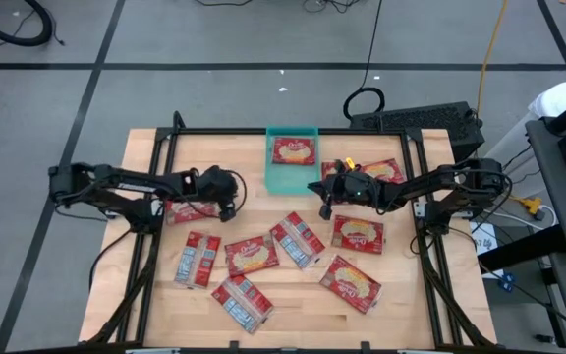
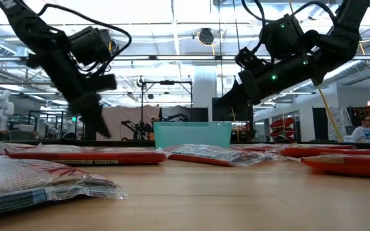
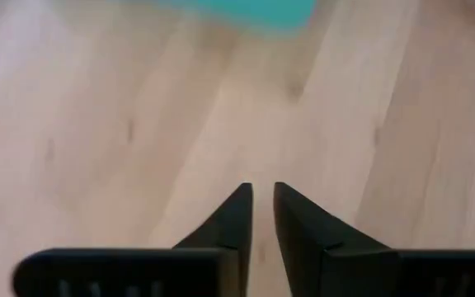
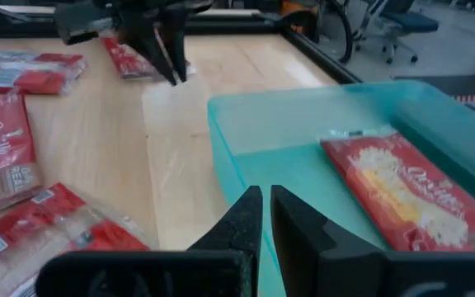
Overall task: Sort popcorn bags into baskets
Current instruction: Put the red popcorn bag into the blue bin
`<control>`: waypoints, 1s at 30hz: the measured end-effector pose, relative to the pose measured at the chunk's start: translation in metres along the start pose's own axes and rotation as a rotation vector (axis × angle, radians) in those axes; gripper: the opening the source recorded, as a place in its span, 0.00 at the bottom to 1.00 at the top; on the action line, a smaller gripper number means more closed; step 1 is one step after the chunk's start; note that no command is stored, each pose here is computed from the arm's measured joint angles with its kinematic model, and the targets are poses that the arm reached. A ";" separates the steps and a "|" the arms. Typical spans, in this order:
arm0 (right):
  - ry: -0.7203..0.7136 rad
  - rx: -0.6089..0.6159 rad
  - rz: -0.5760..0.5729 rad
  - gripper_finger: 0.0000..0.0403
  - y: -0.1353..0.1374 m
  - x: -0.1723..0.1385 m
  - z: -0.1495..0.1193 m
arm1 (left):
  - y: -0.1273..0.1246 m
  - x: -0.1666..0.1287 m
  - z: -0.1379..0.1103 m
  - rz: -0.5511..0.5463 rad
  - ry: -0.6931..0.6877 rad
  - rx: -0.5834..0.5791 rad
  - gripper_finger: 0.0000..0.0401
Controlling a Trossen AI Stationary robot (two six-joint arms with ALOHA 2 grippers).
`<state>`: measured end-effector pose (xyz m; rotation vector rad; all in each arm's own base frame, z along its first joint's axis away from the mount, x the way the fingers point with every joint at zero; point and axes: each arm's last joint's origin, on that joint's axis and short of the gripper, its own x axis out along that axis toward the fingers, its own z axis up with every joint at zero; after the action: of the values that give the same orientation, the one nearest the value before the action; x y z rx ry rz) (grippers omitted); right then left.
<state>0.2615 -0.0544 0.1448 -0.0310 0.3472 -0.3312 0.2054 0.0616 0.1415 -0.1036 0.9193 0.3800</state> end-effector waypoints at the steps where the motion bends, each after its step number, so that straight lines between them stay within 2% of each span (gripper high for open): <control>1: -0.004 -0.005 0.000 0.06 0.000 0.000 0.000 | 0.001 -0.002 -0.004 0.022 0.035 -0.021 0.19; 6: -0.005 -0.022 0.000 0.06 0.000 0.000 0.000 | 0.006 -0.003 -0.017 0.182 0.152 -0.145 0.37; 11: 0.004 -0.029 0.005 0.06 0.000 0.000 0.000 | 0.008 -0.005 -0.019 0.249 0.170 -0.242 0.54; 15: 0.004 -0.030 0.029 0.06 0.001 0.000 0.000 | 0.014 -0.012 -0.015 0.320 0.244 -0.302 0.63; 18: 0.005 -0.029 0.032 0.06 0.001 0.000 -0.001 | 0.019 -0.022 -0.005 0.349 0.318 -0.355 0.65; 21: 0.008 -0.030 0.032 0.06 0.001 0.000 -0.001 | 0.021 -0.025 -0.002 0.302 0.352 -0.351 0.64; 25: 0.008 -0.029 0.032 0.06 0.001 0.000 -0.001 | 0.029 -0.021 -0.001 0.208 0.335 -0.371 0.59; 30: 0.006 -0.021 0.067 0.06 0.002 0.000 -0.001 | 0.040 -0.017 -0.008 0.232 0.332 -0.385 0.53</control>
<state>0.2618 -0.0524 0.1440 -0.0386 0.3571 -0.2615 0.1753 0.0924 0.1529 -0.4249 1.1813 0.7700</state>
